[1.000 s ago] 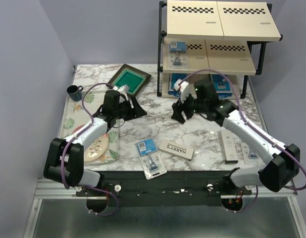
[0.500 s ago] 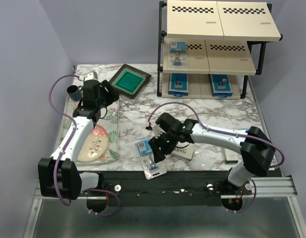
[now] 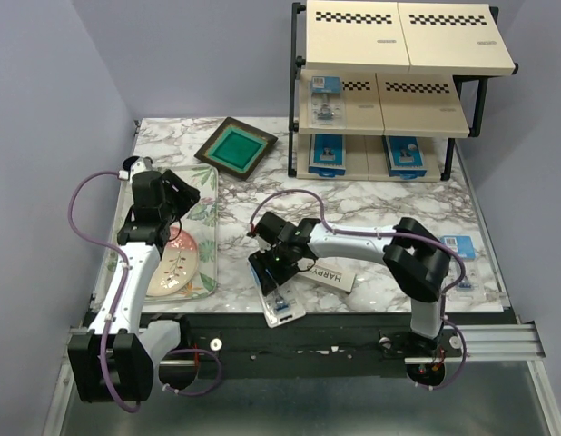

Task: Place and organize the shaving razors onto the shelf

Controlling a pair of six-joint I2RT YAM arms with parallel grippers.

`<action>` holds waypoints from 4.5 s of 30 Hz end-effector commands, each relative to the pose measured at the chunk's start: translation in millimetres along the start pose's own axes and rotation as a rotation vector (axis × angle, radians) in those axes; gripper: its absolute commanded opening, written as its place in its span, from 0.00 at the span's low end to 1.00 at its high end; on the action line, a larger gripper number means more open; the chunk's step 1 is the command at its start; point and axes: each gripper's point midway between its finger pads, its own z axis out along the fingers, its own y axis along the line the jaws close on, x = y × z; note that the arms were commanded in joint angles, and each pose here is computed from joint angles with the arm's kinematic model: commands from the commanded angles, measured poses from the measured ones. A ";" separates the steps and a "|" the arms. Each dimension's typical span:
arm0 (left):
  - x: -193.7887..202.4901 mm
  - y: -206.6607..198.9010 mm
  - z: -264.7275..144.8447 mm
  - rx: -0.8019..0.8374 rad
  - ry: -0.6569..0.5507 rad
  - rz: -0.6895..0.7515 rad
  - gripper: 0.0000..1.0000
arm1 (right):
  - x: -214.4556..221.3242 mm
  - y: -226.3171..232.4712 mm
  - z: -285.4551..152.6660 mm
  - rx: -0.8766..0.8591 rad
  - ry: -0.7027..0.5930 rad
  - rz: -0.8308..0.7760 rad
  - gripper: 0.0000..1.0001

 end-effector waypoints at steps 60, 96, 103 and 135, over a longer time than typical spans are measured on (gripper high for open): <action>198.5 -267.9 -47.4 1.142 0.509 0.469 0.32 | -87.0 -128.5 -245.4 0.149 -0.729 0.278 0.01; 158.9 -283.9 -68.9 1.293 0.733 0.102 0.00 | -23.5 -109.5 -259.8 -0.650 -0.712 -0.003 0.70; 159.0 -289.8 -57.4 1.278 0.724 0.086 0.00 | -18.7 -112.9 -255.8 -0.662 -0.702 0.031 0.60; 162.3 -287.3 -37.9 1.210 0.674 0.110 0.18 | -29.4 -124.5 -255.5 -0.619 -0.735 0.166 0.11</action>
